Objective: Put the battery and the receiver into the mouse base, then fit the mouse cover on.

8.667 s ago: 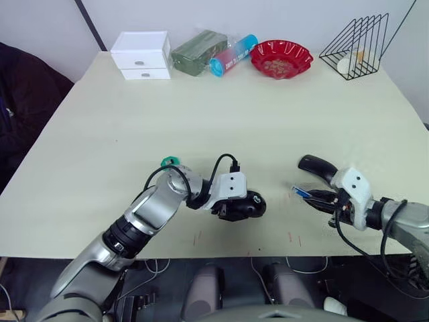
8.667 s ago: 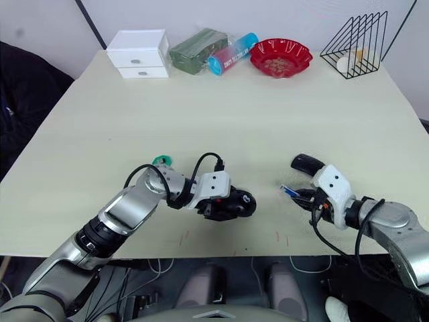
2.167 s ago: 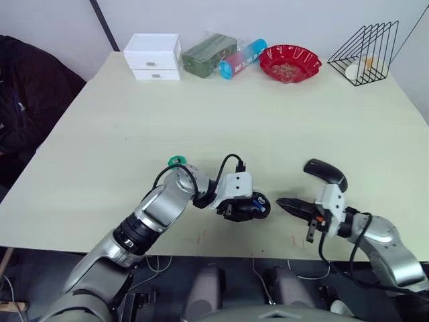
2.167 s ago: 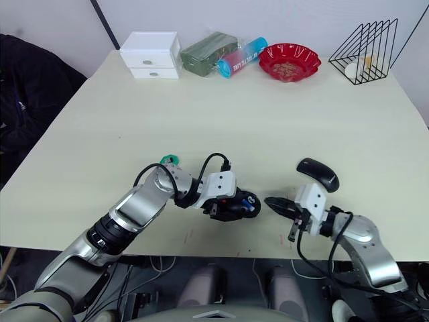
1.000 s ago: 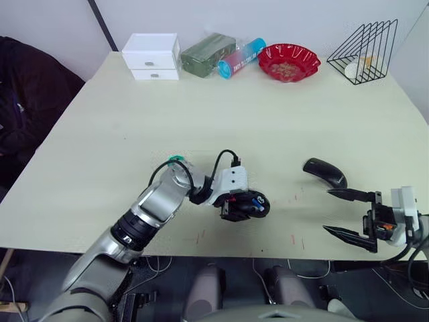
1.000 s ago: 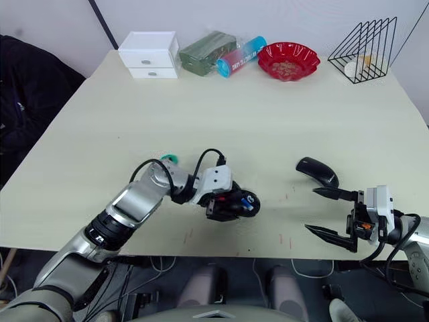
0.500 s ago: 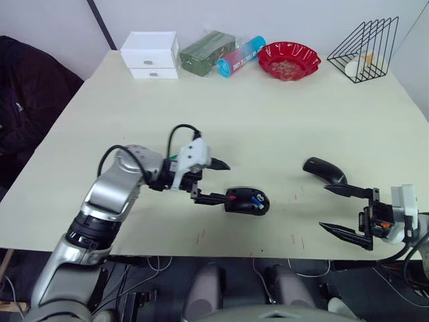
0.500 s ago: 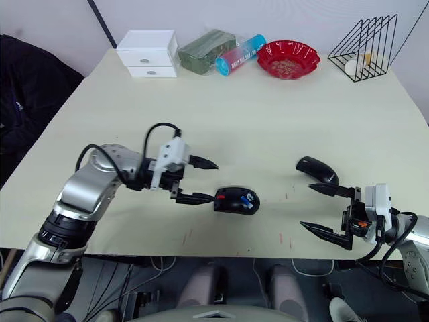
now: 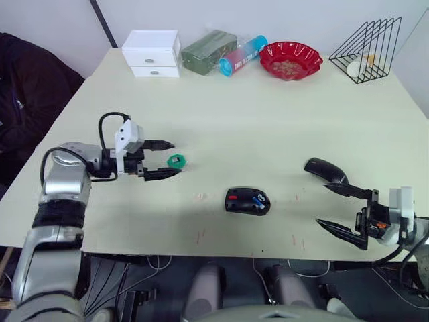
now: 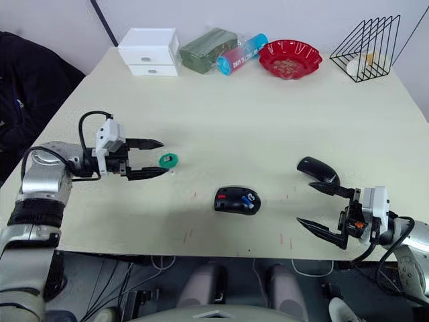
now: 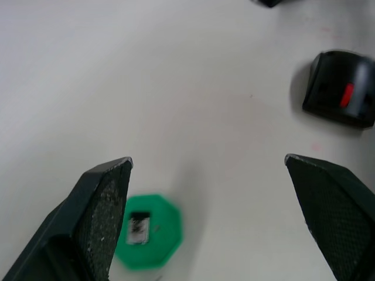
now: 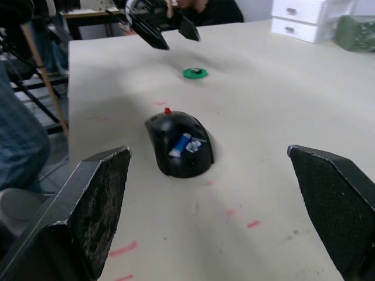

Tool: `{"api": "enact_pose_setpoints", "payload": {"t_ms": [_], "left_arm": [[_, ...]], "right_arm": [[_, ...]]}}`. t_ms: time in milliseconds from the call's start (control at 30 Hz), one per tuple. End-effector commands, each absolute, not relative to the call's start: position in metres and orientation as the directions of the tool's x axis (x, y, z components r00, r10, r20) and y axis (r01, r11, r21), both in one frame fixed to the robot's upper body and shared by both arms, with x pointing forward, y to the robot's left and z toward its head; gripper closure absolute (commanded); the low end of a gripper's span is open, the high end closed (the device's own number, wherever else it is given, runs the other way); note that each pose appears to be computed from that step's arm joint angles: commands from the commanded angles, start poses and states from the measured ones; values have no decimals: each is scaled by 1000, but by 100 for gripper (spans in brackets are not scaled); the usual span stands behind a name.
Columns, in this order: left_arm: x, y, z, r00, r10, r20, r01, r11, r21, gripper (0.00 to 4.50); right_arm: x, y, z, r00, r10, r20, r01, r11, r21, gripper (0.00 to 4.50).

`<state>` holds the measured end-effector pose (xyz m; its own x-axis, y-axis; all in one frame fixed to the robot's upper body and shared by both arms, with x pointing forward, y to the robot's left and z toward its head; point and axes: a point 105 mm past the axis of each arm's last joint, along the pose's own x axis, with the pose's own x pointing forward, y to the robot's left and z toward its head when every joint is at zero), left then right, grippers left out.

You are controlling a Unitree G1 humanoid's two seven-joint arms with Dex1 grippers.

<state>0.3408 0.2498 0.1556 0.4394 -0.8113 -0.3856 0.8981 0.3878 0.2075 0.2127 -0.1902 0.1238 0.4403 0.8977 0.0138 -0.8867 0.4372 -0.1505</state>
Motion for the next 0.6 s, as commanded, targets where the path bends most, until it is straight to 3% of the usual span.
{"api": "enact_pose_setpoints", "payload": {"t_ms": [33, 267, 600], "left_arm": [[345, 262, 163, 452, -803, -389, 891, 383, 245, 4], [349, 263, 163, 417, -817, -399, 905, 334, 263, 4], [361, 255, 149, 435, -802, -410, 899, 364, 244, 4]], "right_arm": [[208, -192, 130, 455, 890, 27, -867, 450, -213, 0], [200, -199, 124, 493, 868, 49, -839, 490, -236, 0], [196, -191, 122, 497, 864, 84, -830, 501, -247, 0]]}}
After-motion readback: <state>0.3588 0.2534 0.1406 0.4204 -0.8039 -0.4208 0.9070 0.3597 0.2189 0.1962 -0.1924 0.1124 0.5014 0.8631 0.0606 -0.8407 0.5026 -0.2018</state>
